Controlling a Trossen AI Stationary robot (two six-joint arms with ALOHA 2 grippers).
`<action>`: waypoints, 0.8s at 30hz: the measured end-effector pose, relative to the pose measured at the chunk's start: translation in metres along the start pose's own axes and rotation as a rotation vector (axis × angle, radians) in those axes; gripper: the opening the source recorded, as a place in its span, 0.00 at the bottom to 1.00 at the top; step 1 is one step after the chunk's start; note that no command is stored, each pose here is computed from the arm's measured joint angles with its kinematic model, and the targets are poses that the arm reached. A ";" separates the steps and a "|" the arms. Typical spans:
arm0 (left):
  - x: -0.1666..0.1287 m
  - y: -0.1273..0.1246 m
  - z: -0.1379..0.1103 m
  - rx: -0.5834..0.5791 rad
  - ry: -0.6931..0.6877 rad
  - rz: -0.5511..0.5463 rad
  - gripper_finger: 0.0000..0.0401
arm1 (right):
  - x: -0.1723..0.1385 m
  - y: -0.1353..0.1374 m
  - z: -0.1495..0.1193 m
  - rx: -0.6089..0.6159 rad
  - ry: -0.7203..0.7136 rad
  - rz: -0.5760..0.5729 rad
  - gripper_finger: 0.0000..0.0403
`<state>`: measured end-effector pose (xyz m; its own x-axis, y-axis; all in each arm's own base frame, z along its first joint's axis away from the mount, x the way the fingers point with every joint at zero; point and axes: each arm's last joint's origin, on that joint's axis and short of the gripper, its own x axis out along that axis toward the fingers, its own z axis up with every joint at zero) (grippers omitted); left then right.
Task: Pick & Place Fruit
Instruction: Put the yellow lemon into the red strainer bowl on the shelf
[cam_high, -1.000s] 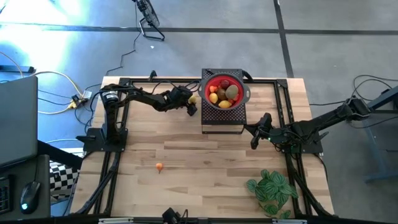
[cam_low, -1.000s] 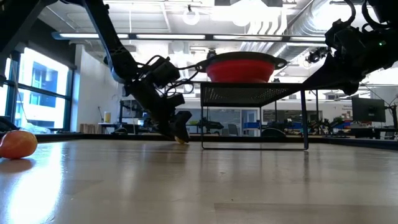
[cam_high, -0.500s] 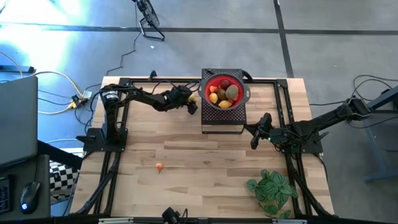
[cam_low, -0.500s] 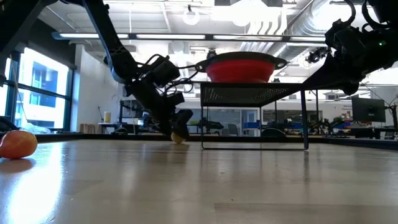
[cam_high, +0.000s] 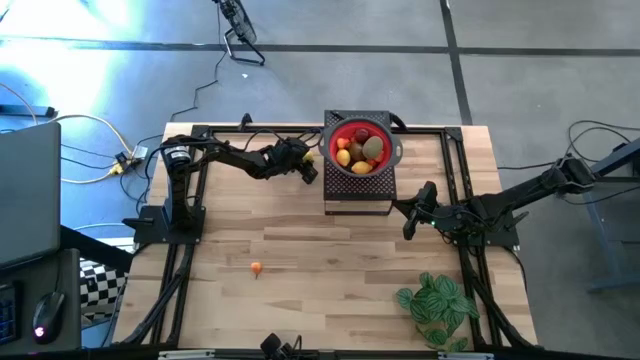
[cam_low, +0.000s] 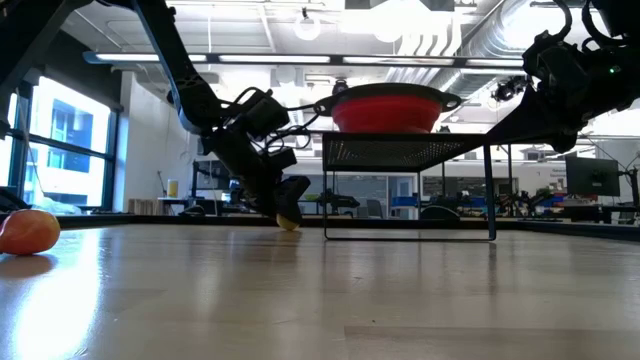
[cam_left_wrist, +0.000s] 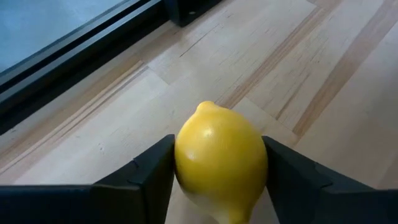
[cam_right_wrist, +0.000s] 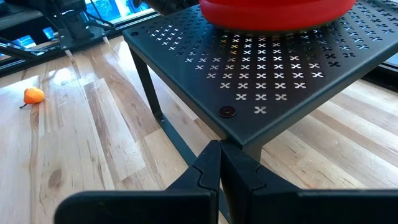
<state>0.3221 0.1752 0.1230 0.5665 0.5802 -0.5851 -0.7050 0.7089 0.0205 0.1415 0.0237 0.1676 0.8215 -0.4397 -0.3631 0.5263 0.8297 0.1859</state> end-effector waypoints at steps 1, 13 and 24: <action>0.000 0.000 0.000 0.000 0.000 0.000 0.50 | 0.000 0.000 0.000 0.000 0.000 0.000 0.00; 0.000 0.000 0.000 -0.040 0.004 0.000 0.53 | 0.000 0.000 0.000 0.000 0.001 0.001 0.00; 0.000 0.002 -0.001 -0.090 0.005 0.057 0.55 | 0.000 0.000 0.000 0.000 0.001 0.001 0.00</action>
<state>0.3203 0.1757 0.1219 0.5226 0.6162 -0.5892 -0.7714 0.6361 -0.0190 0.1415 0.0238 0.1676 0.8219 -0.4387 -0.3634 0.5255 0.8301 0.1863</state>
